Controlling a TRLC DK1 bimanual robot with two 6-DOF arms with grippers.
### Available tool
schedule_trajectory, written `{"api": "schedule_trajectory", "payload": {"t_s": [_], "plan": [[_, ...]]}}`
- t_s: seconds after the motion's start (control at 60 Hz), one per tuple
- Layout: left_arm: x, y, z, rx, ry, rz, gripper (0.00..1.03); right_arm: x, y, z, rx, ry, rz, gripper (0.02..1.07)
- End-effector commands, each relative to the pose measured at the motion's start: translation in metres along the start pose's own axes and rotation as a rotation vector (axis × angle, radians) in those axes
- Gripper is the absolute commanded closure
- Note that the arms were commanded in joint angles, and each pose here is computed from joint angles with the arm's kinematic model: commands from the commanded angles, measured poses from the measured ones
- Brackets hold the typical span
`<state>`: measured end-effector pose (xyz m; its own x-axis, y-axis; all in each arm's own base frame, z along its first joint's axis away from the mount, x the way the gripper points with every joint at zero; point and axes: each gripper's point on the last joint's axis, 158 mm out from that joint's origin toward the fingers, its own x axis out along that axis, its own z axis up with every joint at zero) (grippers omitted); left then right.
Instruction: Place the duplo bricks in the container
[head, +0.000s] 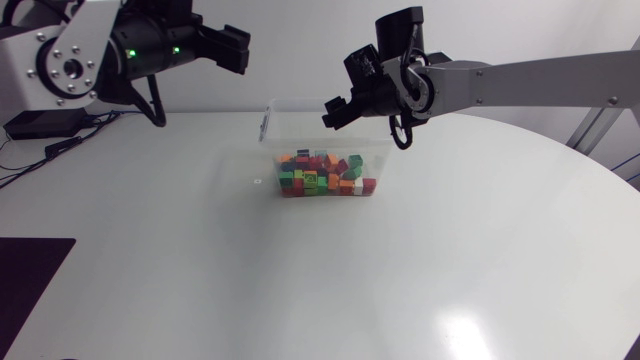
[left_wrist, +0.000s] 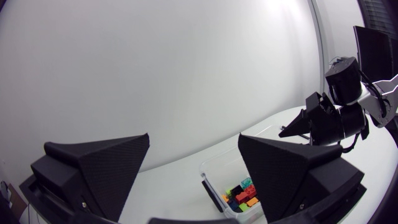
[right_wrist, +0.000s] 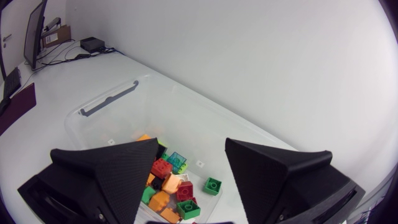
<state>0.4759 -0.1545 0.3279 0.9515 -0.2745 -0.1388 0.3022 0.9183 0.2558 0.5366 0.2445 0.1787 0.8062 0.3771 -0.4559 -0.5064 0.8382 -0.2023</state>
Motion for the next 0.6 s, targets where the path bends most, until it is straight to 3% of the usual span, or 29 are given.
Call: {"api": "schedule_trajectory", "payload": {"t_s": [0.0,0.383,0.583], "plan": [[-0.018,0.012,-0.001,-0.027,-0.008,0.031,0.04,-0.022,-0.009,0.018,-0.014,-0.049,-0.035,0.09],[-0.084,0.045,-0.018,-0.04,-0.049,0.124,0.04,-0.138,-0.064,0.028,-0.032,-0.155,-0.243,0.07],[-0.115,0.054,-0.028,-0.029,-0.065,0.164,0.04,-0.198,-0.09,0.011,-0.016,-0.187,-0.34,0.07]]}}
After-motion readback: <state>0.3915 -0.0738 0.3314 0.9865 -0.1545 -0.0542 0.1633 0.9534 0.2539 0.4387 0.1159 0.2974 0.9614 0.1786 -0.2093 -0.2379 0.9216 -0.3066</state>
